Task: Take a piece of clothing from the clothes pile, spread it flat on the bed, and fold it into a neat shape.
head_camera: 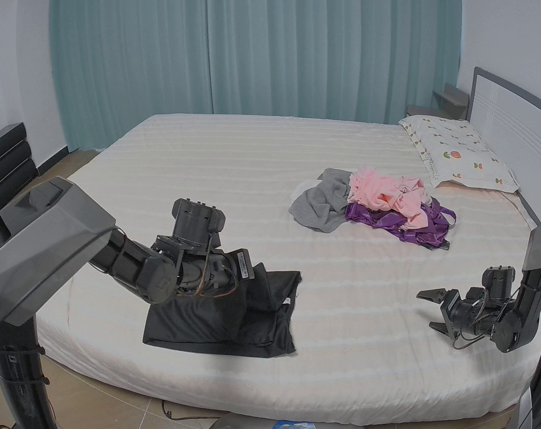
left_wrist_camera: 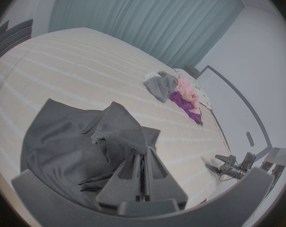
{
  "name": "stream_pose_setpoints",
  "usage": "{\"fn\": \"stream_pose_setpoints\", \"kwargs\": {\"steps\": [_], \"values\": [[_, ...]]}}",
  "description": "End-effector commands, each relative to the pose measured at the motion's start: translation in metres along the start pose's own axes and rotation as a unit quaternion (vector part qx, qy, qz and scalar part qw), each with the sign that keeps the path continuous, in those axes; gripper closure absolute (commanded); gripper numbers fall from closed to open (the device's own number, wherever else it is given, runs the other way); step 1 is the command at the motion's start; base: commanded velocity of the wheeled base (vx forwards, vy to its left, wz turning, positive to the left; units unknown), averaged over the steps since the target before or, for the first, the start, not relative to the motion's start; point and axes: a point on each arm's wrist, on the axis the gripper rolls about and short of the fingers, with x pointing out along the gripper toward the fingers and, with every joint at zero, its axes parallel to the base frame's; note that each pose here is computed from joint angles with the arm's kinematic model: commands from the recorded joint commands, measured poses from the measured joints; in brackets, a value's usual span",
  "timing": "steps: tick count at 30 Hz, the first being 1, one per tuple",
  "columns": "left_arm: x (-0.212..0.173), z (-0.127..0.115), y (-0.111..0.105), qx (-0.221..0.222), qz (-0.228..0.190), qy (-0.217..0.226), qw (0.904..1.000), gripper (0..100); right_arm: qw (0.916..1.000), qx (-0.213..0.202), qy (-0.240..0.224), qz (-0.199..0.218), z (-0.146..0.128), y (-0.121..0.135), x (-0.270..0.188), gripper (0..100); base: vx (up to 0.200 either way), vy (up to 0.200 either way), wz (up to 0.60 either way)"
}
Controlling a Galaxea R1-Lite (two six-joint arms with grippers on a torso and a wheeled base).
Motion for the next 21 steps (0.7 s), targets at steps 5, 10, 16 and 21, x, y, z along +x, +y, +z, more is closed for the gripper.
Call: {"fn": "stream_pose_setpoints", "kwargs": {"steps": [5, 10, 16, 21], "values": [[0.038, -0.025, -0.006, 0.014, 0.031, 0.014, 0.9993, 100, 1.0, 0.0, 0.001, 0.0, 0.0, 0.0, 0.0, 0, 0.0, 0.0, 0.0], [0.039, -0.025, -0.005, 0.011, 0.036, 0.011, 0.9992, 0, 1.0, -0.001, 0.001, -0.001, -0.001, 0.0, 0.0, 0, 0.0, 0.0, 0.0], [0.026, -0.021, -0.006, -0.032, 0.035, 0.004, 0.9989, 0, 1.0, 0.0, 0.002, -0.001, -0.001, -0.001, 0.0, 0, 0.0, 0.0, 0.0], [0.008, -0.017, -0.005, -0.046, 0.029, 0.0, 0.9985, 0, 1.0, -0.001, 0.002, -0.001, -0.001, 0.0, 0.0, 0, 0.0, 0.0, 0.0]]}}
